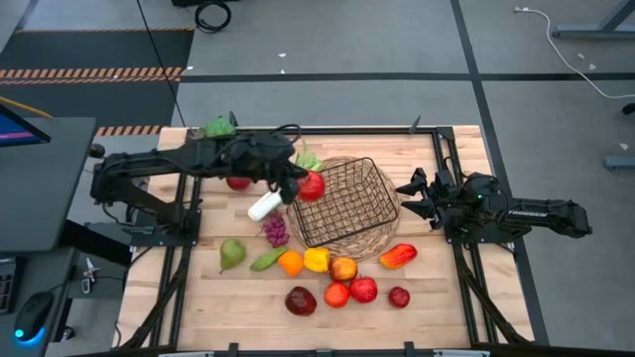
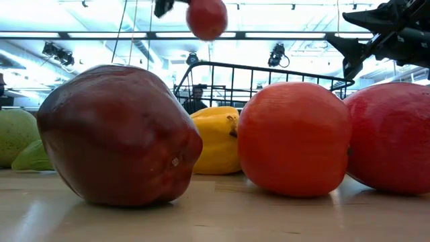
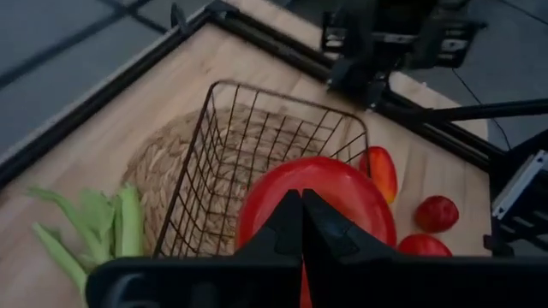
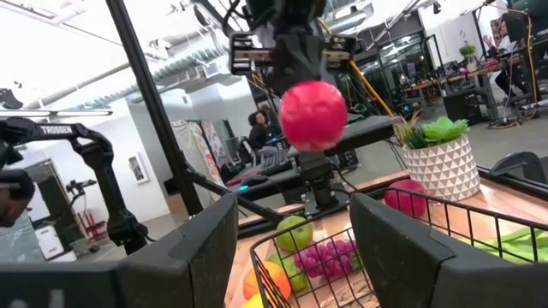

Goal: Build produce basket
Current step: Put the red apple into the black wire basket

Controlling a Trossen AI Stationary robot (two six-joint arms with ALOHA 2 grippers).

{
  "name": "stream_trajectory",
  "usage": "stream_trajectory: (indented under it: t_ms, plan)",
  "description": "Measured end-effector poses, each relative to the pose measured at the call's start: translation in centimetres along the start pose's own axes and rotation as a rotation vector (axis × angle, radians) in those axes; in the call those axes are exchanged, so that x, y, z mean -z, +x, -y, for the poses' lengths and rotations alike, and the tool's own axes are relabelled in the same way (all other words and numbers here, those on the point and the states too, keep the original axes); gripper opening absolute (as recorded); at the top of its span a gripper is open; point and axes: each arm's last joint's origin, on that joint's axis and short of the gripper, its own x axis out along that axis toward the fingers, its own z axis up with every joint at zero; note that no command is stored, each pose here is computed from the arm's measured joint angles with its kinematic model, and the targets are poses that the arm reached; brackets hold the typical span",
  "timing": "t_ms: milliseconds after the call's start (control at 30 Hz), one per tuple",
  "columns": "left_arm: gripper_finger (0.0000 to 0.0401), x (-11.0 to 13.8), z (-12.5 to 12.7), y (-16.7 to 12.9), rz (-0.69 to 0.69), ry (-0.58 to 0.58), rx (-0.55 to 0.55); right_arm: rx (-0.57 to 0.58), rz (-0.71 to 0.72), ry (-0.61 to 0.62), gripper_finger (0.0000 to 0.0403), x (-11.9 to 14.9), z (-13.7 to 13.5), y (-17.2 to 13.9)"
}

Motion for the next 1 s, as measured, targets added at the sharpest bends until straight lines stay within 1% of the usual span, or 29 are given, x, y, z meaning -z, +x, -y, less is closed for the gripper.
stream_trajectory:
  t_ms: [100, 233, 400, 700, 1000]
  plan:
    - [0.0000, 0.1, -0.4, 1.6, -0.038, -0.038, 0.007, 0.000, 0.000, 0.000, 0.0231, 0.0, 0.0, 0.0]
    - [0.0000, 0.4, -0.4, 3.7, -0.082, -0.042, 0.039, 0.000, 0.000, 0.000, 0.0231, 0.0, 0.0, 0.0]
    - [0.0000, 0.6, 0.0, 5.5, -0.098, -0.042, 0.091, 0.000, 0.000, 0.000, 0.0231, 0.0, 0.0, 0.0]
    - [0.0000, 1.4, 0.1, 8.5, -0.132, 0.021, 0.100, 0.000, 0.000, 0.000, 0.0231, 0.0, 0.0, 0.0]
    - [0.0000, 3.2, -0.2, 12.6, -0.208, 0.165, 0.081, 0.000, -0.001, 0.000, 0.0231, 0.0, 0.0, 0.0]
